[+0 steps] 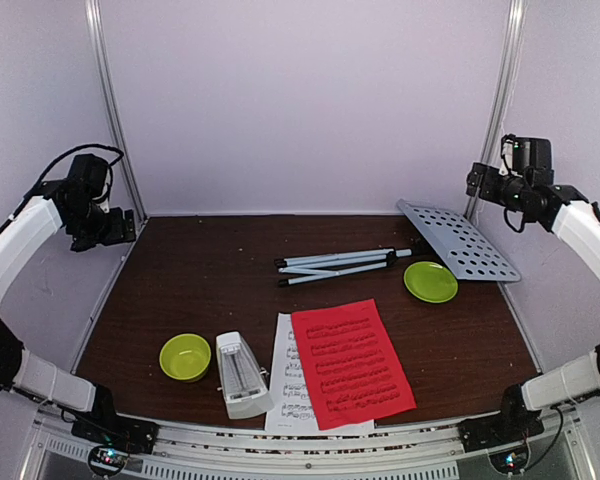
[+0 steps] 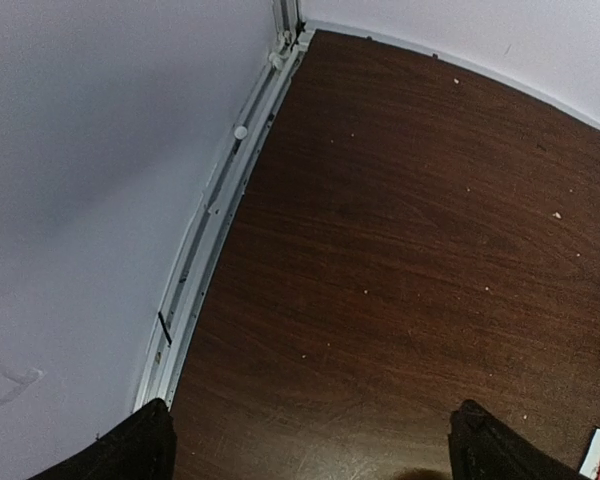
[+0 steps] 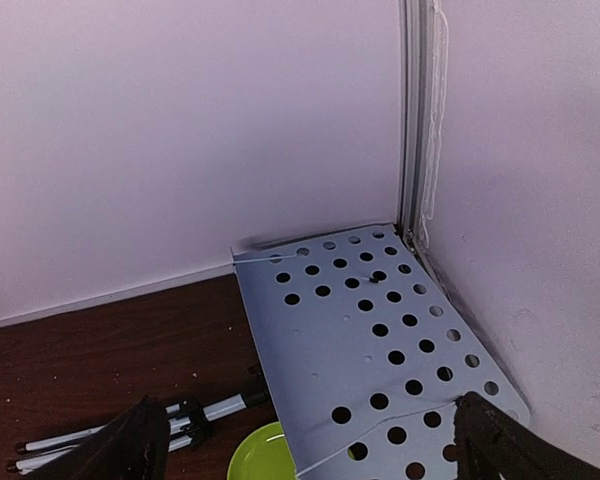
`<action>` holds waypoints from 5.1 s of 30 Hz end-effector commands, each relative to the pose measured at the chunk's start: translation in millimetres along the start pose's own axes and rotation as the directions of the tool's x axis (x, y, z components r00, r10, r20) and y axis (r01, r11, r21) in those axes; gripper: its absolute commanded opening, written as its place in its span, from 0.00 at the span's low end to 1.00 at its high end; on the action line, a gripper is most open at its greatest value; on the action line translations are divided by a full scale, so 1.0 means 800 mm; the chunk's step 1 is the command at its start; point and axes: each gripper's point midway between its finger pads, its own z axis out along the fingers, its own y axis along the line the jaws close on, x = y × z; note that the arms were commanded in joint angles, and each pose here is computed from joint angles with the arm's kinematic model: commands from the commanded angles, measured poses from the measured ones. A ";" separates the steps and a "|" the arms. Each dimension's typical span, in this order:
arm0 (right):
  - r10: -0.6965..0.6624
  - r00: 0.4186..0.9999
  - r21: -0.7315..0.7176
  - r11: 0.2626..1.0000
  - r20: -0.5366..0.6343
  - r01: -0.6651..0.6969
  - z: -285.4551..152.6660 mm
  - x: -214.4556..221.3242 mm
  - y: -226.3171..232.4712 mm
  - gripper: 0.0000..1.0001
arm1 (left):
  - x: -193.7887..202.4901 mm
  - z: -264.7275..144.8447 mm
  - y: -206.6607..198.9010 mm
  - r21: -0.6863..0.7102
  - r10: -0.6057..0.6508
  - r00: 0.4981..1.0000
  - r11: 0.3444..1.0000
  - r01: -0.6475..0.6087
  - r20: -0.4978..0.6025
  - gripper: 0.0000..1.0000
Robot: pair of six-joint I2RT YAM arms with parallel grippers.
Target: Set up the instrument practice props
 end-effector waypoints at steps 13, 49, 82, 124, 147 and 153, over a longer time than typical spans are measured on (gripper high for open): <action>-0.085 0.937 -0.102 0.993 -0.339 0.053 0.129 0.055 0.030 1.00 | -0.008 0.047 -0.074 0.289 0.031 0.998 0.957 -0.013 -0.060 0.98; -0.282 0.628 -0.149 0.955 -0.725 0.257 0.222 0.226 0.061 0.93 | 0.003 0.070 -0.090 0.342 0.091 0.991 0.938 -0.053 -0.096 0.98; -0.331 0.645 -0.135 0.933 -0.689 0.334 0.251 0.216 0.060 0.00 | 0.014 0.089 -0.099 0.340 0.117 0.985 0.938 -0.068 -0.128 0.98; -0.539 0.710 -0.019 0.790 0.453 0.613 -0.026 -0.201 0.275 0.00 | -0.044 0.032 -0.181 0.412 0.174 0.977 0.887 -0.210 0.123 0.98; -0.385 0.416 0.036 0.768 0.824 0.640 -0.201 -0.299 0.360 0.00 | -0.067 -0.069 -0.310 0.475 0.188 0.806 0.724 -0.499 0.561 0.93; -0.409 0.306 0.070 0.688 0.860 0.722 -0.235 -0.283 0.391 0.00 | -0.066 -0.078 -0.349 0.434 0.228 0.768 0.713 -0.551 0.599 0.92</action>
